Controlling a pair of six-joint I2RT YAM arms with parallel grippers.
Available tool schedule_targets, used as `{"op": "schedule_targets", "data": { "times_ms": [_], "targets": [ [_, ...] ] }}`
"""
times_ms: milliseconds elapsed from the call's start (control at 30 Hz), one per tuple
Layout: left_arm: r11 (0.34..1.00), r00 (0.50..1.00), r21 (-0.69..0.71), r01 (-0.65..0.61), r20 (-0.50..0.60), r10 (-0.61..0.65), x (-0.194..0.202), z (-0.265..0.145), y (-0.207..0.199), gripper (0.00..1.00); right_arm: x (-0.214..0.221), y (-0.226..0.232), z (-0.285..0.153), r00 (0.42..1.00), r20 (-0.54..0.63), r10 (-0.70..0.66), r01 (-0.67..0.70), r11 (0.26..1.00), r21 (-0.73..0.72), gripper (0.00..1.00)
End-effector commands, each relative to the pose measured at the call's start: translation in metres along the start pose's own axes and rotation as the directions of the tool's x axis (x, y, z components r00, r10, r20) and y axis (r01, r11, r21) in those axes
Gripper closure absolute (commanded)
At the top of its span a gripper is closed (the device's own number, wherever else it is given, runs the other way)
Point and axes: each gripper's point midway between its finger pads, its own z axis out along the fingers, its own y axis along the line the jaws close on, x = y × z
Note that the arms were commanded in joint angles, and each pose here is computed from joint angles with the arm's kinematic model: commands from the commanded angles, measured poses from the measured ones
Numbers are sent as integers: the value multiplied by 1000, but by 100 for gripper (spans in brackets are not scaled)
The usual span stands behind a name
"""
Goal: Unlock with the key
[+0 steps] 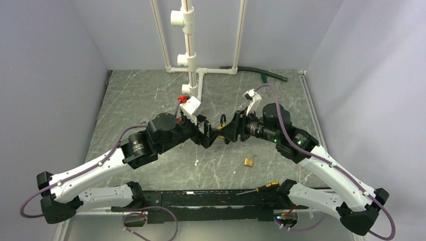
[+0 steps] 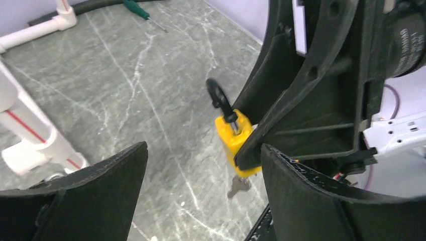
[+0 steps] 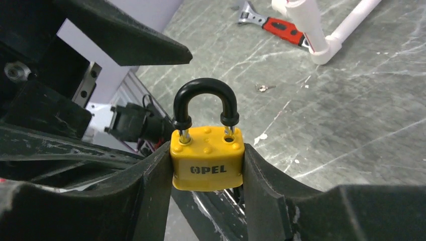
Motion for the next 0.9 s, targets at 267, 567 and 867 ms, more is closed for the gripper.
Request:
{"op": "schedule_targets", "data": {
  "times_ms": [267, 567, 867],
  "targets": [
    [990, 980, 13, 143, 138, -143, -36, 11, -7, 19, -9, 41, -14, 983, 59, -174, 183, 955, -233, 100],
    [983, 958, -36, 181, 232, -168, -52, -11, 8, 23, -4, 51, -19, 977, 48, -205, 210, 931, -298, 100],
    [984, 958, -12, 176, 231, -168, -54, -9, 3, 22, -7, 56, -19, 978, 48, -204, 209, 925, -317, 100]
  ]
}}
